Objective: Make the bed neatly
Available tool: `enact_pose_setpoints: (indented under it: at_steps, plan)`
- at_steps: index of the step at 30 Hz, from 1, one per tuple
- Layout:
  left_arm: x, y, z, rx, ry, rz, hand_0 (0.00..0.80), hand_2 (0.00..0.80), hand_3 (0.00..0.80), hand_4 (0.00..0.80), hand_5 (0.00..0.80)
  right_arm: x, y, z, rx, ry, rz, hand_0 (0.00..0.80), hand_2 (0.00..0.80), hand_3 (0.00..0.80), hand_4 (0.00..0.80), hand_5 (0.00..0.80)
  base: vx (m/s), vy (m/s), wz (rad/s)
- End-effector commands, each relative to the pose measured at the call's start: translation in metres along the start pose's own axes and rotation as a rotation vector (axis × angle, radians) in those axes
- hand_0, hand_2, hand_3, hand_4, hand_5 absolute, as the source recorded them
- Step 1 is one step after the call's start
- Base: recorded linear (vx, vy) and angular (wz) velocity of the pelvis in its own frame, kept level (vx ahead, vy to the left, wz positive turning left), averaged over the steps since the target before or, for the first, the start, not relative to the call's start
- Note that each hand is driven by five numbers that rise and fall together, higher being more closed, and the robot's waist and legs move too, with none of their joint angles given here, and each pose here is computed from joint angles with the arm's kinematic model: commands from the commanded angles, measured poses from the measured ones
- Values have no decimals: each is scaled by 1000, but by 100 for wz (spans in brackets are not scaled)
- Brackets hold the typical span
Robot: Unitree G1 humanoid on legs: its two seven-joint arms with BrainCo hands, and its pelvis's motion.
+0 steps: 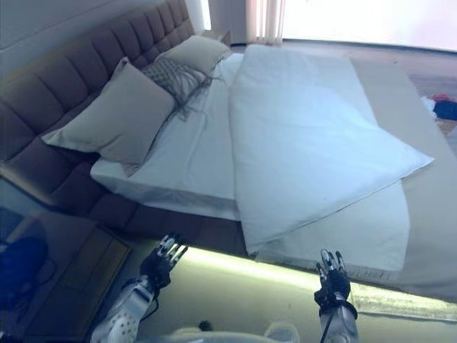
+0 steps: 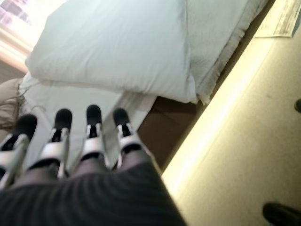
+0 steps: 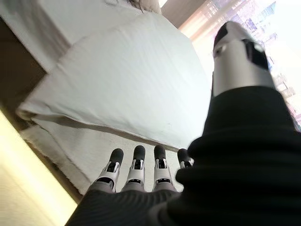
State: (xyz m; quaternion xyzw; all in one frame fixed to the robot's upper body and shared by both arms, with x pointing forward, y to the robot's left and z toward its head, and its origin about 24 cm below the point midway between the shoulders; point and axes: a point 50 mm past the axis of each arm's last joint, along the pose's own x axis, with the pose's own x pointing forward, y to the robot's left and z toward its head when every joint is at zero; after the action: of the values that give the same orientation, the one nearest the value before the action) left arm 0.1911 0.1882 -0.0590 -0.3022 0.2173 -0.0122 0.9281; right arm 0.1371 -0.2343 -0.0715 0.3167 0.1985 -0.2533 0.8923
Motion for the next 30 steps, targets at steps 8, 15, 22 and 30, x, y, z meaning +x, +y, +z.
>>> enact_pose_setpoints:
  at_steps: [8, 15, 22, 30]
  plan:
    - [-12, 9, 35, 115, -55, -5, 0, 0, 0, 0, 0, 4, 9, 14, 131, -88, 31, 0, 0, 0, 0, 0, 264, -201, 18]
    - [-25, 14, 23, 119, -5, -14, 0, 0, 0, 0, 0, -1, -2, 6, 98, -32, 4, 0, 0, 0, 0, 0, 307, -263, 4]
    - [-40, 24, 11, 40, 0, 43, 0, 0, 0, 0, 0, -9, -15, 7, -37, 24, 15, 0, 0, 0, 0, 0, 308, -338, -1]
    - [-26, 7, 1, 21, 0, -28, 0, 0, 0, 0, 0, 4, -11, 15, -57, -5, 21, 0, 0, 0, 0, 0, 180, -222, 0]
